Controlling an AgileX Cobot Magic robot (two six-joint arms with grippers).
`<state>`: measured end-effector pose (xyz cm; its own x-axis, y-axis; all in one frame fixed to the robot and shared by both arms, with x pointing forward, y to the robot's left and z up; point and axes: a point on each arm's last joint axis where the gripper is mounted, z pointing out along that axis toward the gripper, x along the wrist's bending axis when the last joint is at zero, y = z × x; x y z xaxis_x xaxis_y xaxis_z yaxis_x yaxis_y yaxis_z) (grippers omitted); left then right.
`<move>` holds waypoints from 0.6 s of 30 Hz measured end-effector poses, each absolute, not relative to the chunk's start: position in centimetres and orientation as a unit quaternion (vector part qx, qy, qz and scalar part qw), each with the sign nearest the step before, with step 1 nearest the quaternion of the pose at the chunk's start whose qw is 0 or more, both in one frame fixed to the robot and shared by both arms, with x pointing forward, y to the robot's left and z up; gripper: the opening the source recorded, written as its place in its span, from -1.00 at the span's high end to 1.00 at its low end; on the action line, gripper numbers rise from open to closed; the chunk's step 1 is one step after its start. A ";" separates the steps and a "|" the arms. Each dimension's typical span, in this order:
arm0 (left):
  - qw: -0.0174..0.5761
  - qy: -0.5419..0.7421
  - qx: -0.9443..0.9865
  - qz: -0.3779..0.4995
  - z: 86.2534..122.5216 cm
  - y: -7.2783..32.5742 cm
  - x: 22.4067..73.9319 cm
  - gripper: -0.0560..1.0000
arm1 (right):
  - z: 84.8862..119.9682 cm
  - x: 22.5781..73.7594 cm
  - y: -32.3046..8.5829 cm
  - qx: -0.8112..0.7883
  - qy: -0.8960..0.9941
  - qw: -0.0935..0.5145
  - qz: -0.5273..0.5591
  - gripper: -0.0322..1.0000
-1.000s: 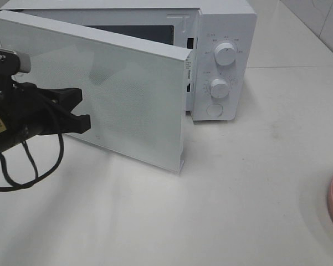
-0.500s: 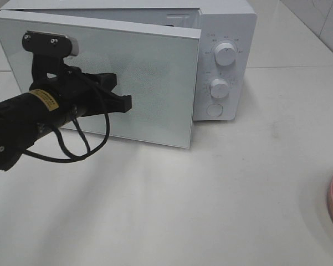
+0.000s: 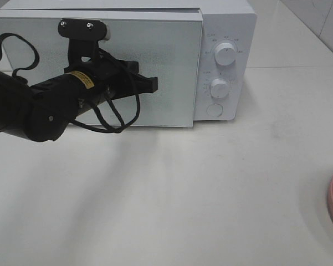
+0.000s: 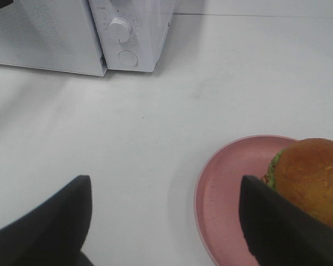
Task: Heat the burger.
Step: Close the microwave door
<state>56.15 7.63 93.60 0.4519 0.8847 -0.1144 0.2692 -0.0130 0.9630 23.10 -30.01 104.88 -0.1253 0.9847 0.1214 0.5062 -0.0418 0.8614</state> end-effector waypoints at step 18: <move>0.515 0.429 0.688 0.276 92.8 4.8 57.8 0.89 | 104.9 23.1 -30.0 0.594 0.628 0.291 0.410 -0.47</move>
